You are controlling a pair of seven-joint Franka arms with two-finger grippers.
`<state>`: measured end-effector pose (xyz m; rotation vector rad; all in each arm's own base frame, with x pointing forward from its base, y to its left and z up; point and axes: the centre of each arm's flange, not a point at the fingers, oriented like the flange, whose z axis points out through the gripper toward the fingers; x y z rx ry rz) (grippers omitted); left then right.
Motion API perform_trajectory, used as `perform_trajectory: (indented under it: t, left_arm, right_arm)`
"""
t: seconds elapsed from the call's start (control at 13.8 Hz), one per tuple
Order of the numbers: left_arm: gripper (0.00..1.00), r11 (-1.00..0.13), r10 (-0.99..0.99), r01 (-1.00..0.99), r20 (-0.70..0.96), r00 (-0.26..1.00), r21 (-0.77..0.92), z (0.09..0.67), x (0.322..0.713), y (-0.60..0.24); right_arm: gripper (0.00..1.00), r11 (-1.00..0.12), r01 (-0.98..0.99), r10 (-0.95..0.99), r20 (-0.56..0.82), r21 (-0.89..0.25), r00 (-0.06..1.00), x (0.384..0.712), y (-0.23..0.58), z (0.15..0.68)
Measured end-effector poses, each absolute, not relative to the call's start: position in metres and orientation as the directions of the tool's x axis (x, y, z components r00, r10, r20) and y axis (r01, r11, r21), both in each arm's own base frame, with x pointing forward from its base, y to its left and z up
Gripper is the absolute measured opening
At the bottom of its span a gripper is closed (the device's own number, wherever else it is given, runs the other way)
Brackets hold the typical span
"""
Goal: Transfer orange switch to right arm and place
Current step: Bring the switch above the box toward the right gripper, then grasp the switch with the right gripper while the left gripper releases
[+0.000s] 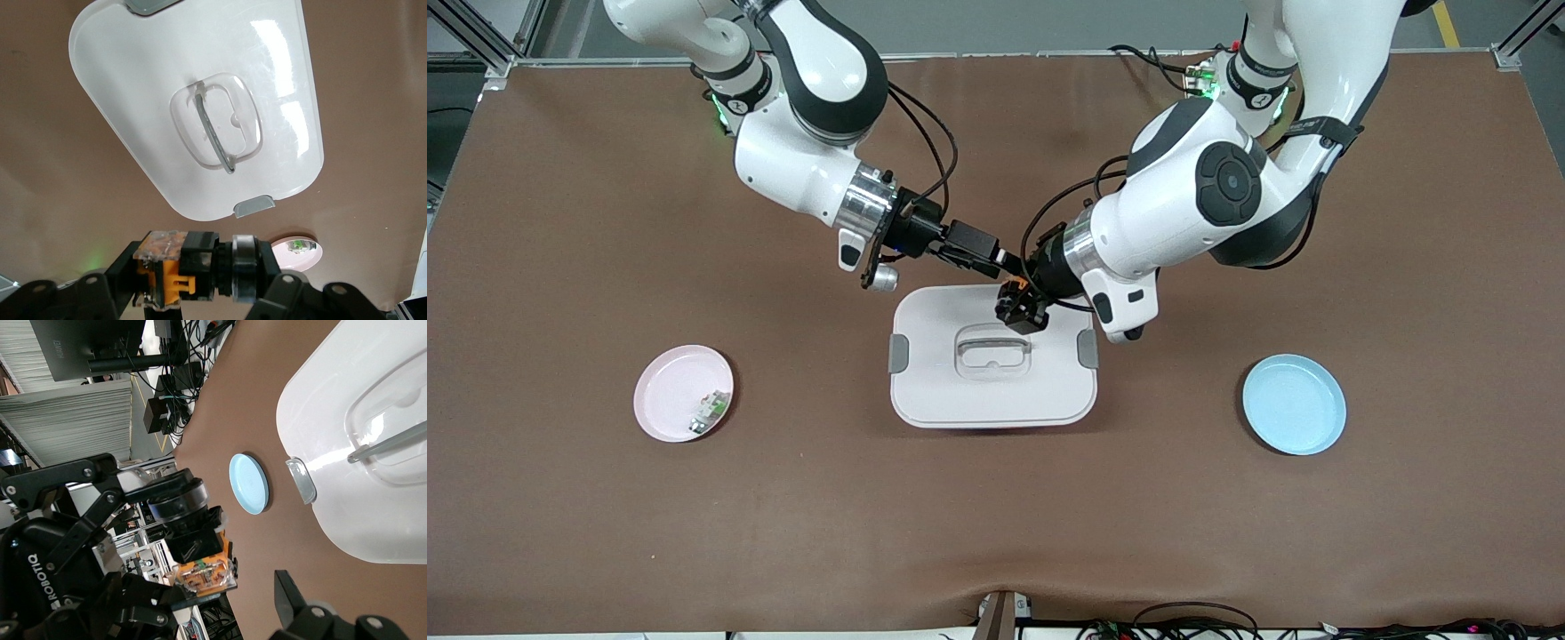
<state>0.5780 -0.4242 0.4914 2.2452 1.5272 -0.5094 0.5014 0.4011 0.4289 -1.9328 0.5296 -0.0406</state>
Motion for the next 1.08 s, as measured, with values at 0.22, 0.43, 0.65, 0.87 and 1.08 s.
perform_trajectory:
  t: [0.22,0.43,0.65,0.87,1.08]
  left_arm:
    - [0.73,-0.340,0.798,0.935,-0.494,0.345,0.104,0.491,0.578,-0.424]
    - [0.73,-0.338,0.798,0.935,-0.494,0.345,0.106,0.492,0.578,-0.424]
    - [0.73,-0.334,0.797,0.936,-0.495,0.345,0.114,0.494,0.580,-0.424]
    - [0.73,-0.332,0.797,0.936,-0.496,0.343,0.115,0.493,0.581,-0.423]
    - [0.73,-0.324,0.797,0.938,-0.498,0.342,0.125,0.494,0.583,-0.423]
  right_arm:
    - [1.00,-0.336,-0.334,-0.368,-0.204,-0.881,0.907,0.502,0.410,0.419]
    - [1.00,-0.345,-0.317,-0.359,-0.187,-0.884,0.914,0.504,0.414,0.416]
    - [1.00,-0.343,-0.307,-0.356,-0.180,-0.888,0.917,0.505,0.415,0.419]
    - [0.69,-0.337,-0.300,-0.354,-0.175,-0.892,0.918,0.506,0.417,0.424]
    - [0.48,-0.324,-0.319,-0.367,-0.192,-0.891,0.910,0.508,0.415,0.425]
